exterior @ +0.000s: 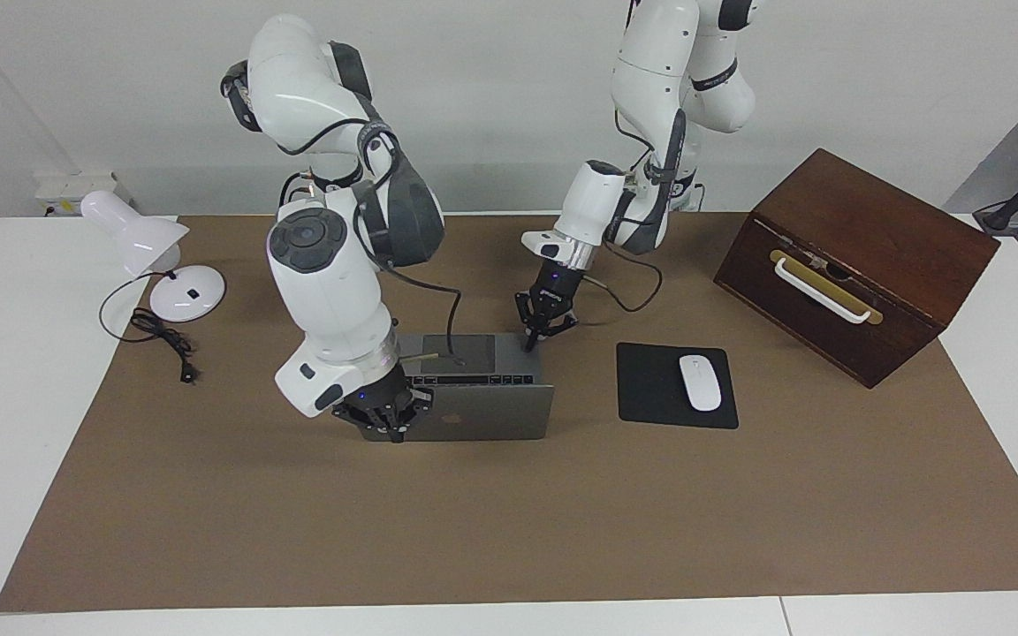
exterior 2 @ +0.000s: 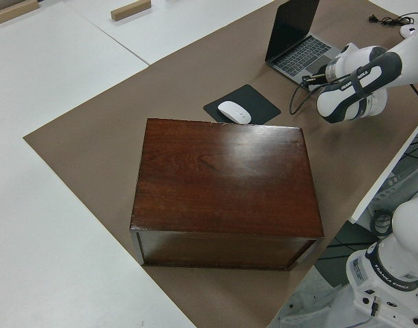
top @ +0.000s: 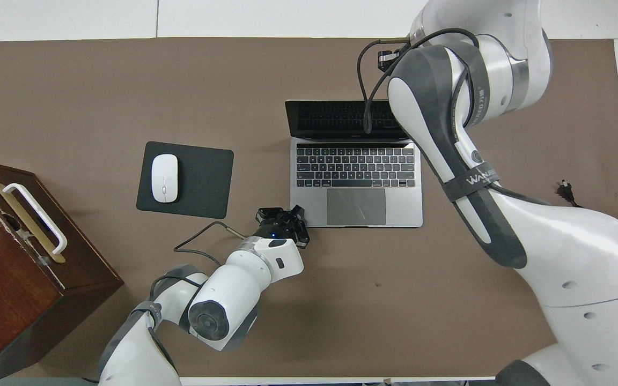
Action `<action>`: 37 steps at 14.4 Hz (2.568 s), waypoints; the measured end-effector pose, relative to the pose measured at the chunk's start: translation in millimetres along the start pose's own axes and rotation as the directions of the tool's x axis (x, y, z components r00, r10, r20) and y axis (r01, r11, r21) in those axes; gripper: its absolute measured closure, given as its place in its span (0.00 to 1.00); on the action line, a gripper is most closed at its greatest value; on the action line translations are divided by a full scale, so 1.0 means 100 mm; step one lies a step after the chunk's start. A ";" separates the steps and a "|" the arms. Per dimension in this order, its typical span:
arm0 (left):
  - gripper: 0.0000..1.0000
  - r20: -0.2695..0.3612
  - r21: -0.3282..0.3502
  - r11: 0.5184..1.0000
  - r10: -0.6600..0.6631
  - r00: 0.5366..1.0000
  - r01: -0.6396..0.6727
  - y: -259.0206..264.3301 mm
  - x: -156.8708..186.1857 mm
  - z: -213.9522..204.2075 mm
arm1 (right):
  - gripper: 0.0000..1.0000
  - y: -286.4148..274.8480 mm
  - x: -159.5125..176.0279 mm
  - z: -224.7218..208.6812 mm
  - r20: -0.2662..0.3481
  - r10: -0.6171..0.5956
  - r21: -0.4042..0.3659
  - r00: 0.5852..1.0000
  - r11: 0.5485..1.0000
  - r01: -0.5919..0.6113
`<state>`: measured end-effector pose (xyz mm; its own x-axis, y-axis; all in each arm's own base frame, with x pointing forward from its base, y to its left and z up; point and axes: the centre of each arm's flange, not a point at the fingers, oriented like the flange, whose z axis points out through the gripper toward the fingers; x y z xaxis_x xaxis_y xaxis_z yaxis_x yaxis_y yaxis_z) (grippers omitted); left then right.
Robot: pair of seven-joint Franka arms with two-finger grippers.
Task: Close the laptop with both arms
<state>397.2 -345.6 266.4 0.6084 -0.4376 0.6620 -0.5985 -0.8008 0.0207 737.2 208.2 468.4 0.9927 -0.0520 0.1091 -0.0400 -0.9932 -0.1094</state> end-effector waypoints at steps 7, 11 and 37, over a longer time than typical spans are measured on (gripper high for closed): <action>0.99 -0.010 0.001 1.000 0.006 1.000 -0.006 0.00 -0.01 0.00 | 0.99 0.16 -0.15 0.12 0.148 0.040 0.026 0.988 0.999 -0.044; 0.99 -0.011 0.001 1.000 0.007 1.000 -0.007 0.00 -0.02 0.00 | 0.99 0.34 -0.30 0.49 0.277 0.078 0.027 0.958 0.996 -0.089; 0.99 -0.012 0.002 1.000 0.007 1.000 -0.007 0.00 -0.02 0.00 | 0.99 0.50 -0.76 1.26 0.501 0.162 -0.091 0.850 0.987 -0.135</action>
<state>396.1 -344.4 264.9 0.5976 -0.4384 0.6713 -0.6021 -0.7983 0.0147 674.0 175.5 330.2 0.8945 -0.1533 -0.4200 -0.1838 -0.9824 -0.0330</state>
